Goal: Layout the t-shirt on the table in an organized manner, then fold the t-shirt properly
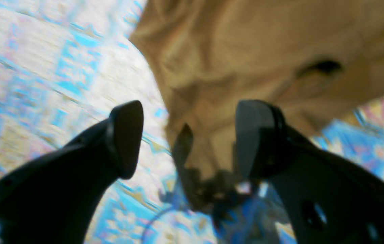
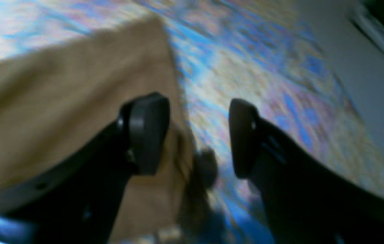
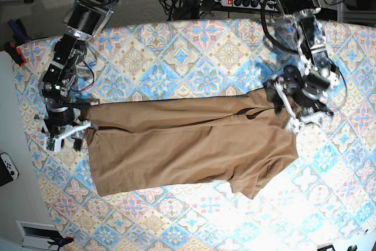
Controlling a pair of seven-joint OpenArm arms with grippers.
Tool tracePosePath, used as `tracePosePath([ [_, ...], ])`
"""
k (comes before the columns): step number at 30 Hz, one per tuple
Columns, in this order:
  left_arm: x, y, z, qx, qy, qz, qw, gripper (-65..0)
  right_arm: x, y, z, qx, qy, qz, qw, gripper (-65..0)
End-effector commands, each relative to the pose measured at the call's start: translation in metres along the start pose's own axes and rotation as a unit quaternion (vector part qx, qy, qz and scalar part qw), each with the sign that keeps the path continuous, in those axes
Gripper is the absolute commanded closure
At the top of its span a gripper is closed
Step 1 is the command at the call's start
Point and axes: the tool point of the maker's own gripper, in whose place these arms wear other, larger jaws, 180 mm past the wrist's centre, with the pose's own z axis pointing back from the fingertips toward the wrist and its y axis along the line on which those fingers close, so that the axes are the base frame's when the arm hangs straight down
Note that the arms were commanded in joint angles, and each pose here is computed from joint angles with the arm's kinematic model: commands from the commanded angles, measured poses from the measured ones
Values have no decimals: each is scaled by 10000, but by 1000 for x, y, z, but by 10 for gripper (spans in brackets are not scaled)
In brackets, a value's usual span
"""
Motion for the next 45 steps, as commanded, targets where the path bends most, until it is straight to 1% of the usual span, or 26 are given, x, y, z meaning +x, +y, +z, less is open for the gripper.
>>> tracePosePath([
  [1,7,5,4,85,-145,-21,9999,-419,12,-16,5,-209,-209,46,9996,-302],
  [2,1,3,5,56,-87,-10,9999,-419,8,-15,6,-176,-183,-1,9997,-299],
  [3,-5,0,5,22,-18,-8,10000,-419,2,-12,7,-87,-156,-154,9997,-292],
  [6,-16,-6,6,-43,105,-3,9999,-419,-5,-5,13,261,-250,-806,9961,-283],
  [9,-23,-10,6,-84,179,1,9998,-419,-22,4,18,596,-177,-1474,9871,-283],
  [11,-25,-10,7,-90,193,1,9998,-417,-33,8,19,734,-102,-1830,9803,-283],
  [13,-25,-10,7,-84,194,6,9998,-416,-44,10,18,814,-7,-2099,9743,-283],
  [16,-27,-10,7,-80,229,-5,9997,-415,-57,12,16,864,125,-2365,9677,-283],
  [20,-27,-10,7,-80,230,-7,9997,-415,-77,11,13,805,351,-2504,9641,-278],
  [24,-27,-10,7,-80,230,-7,9997,-415,-83,-5,13,587,258,-2666,9617,-258],
  [28,-28,-10,7,-75,235,-11,9997,-415,-95,-3,11,575,417,-2737,9592,-258],
  [33,-27,-11,7,-85,225,-3,9997,-418,-100,-1,10,597,480,-2747,9585,-258],
  [39,-27,-11,7,-90,228,0,9997,-418,-97,32,7,989,591,-2555,9599,-258],
  [45,-28,-11,7,-97,241,6,9997,-417,-99,50,6,1198,684,-2447,9597,-258],
])
